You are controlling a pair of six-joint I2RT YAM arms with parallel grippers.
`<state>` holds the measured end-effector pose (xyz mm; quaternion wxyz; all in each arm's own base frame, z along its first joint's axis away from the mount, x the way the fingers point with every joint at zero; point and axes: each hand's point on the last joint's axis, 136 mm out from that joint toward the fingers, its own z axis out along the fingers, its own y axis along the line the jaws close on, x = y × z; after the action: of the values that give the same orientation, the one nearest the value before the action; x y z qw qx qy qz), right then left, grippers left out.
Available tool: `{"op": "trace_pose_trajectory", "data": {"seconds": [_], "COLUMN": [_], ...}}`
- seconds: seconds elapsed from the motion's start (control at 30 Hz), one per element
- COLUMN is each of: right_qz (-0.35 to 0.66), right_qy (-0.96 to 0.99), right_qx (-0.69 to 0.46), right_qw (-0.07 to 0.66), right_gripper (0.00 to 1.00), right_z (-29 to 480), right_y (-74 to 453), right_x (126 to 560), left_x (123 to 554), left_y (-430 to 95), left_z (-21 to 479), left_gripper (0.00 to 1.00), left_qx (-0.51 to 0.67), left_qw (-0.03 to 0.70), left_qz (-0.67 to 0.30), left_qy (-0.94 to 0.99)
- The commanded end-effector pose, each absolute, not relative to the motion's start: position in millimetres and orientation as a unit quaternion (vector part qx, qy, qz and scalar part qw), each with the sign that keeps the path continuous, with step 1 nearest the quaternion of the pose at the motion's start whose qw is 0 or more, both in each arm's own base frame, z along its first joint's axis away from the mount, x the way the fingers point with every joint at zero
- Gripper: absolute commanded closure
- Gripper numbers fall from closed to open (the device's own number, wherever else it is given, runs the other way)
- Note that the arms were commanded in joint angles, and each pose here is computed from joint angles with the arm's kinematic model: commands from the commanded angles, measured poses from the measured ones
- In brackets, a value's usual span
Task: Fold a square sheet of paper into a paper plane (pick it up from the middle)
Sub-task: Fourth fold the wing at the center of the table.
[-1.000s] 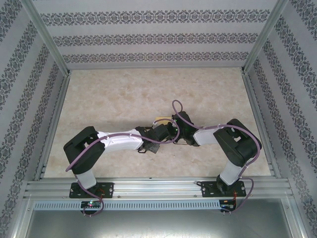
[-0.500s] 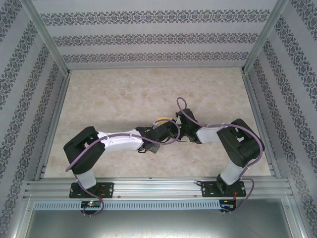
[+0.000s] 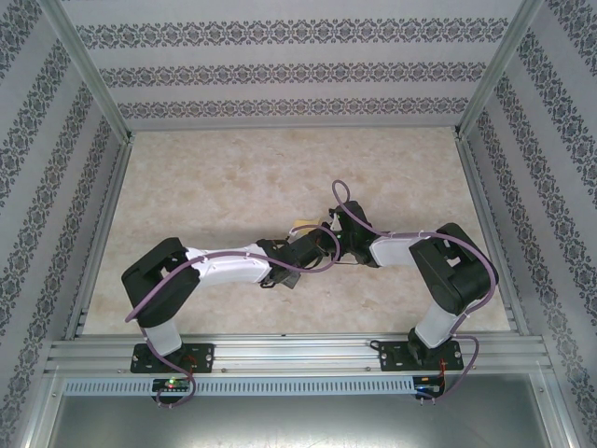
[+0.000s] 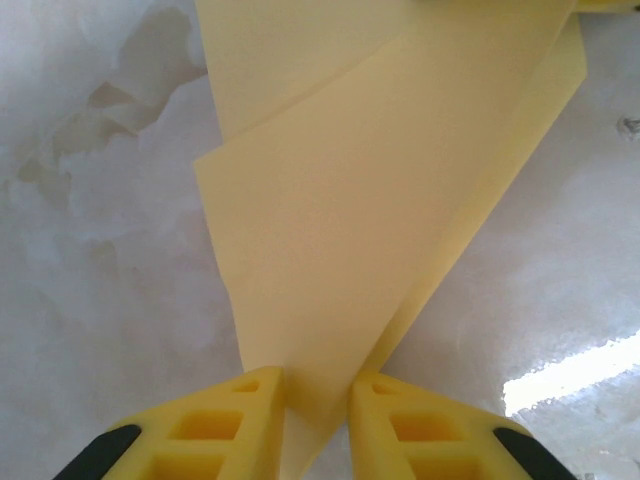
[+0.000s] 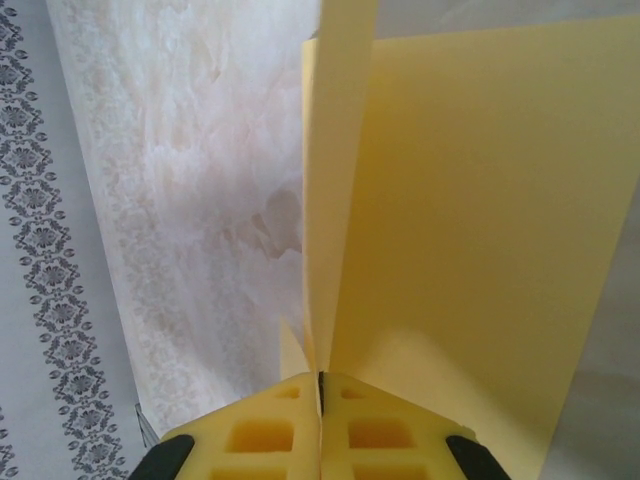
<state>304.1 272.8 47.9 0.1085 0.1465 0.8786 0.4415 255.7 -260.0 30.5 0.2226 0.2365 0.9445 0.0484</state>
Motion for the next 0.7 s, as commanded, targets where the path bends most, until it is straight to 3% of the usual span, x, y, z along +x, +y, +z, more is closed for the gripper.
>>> {"op": "trace_pose_trajectory", "data": {"seconds": [0.0,0.13,0.33,0.67], "right_qz": [0.45,0.449,0.447,0.447], "right_qy": [0.876,0.876,0.877,0.878], "right_qx": [0.135,0.136,0.137,0.136], "right_qw": [0.112,0.111,0.111,0.105], "right_gripper": [0.95,0.95,0.94,0.93], "right_z": [55.9,55.2,54.2,50.5], "right_y": [276.8,276.7,275.9,278.2], "right_x": [309.0,308.8,308.0,307.0], "left_x": [256.7,257.6,258.6,257.8], "left_y": [-259.8,-259.8,-260.5,-264.6], "left_z": [25.5,23.3,25.6,27.3], "left_gripper": [0.74,0.75,0.86,0.8], "left_qx": [0.254,0.255,0.254,0.248], "left_qw": [0.23,0.227,0.232,0.232], "left_qz": [0.067,0.072,0.07,0.056], "left_qy": [0.937,0.937,0.937,0.939]}}
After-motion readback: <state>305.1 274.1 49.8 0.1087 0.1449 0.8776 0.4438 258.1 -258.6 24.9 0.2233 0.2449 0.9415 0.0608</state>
